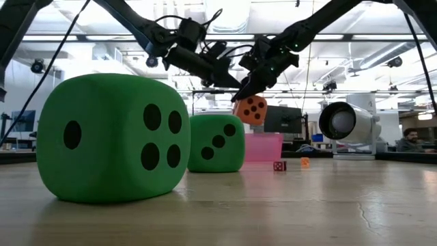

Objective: Pick & Place Dice
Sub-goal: Put the large orange dice into the pink bin

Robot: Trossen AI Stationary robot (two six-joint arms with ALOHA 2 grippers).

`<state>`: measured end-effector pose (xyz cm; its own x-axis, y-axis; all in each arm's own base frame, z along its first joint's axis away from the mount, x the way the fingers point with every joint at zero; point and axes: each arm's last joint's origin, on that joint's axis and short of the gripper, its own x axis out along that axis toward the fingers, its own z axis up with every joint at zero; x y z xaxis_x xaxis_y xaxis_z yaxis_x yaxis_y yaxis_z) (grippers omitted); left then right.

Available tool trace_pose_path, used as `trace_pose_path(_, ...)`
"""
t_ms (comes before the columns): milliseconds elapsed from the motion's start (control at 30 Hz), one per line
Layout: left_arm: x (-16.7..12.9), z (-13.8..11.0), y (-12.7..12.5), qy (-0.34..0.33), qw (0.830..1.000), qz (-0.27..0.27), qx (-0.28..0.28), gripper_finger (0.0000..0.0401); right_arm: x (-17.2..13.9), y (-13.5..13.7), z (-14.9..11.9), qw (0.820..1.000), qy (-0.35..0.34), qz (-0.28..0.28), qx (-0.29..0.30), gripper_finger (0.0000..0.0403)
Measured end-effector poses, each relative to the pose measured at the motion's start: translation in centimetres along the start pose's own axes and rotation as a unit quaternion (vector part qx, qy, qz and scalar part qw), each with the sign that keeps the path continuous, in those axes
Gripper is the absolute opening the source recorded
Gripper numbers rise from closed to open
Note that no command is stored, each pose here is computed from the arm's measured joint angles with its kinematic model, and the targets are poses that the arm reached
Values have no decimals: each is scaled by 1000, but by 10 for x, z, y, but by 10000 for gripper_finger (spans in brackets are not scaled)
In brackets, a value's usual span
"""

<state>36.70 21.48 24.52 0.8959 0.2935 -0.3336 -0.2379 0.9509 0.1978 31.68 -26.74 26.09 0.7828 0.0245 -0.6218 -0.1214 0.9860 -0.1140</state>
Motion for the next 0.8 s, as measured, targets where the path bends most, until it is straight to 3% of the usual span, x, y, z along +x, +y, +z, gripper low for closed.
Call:
trace_pose_path(367, 3, -2, -1, -2, 1000, 0, -3, 8, 12, 16, 11, 999, -4, 21, -32, 380)
trace_pose_path(633, 18, -24, -4, 34, 999, -11, -22, 8, 13, 16, 12, 999, -7, 19, -33, 379)
trace_pose_path(800, 18, -25, -5, 43, 999, -13, -22, 8, 12, 14, 11, 999, -7, 17, -32, 379)
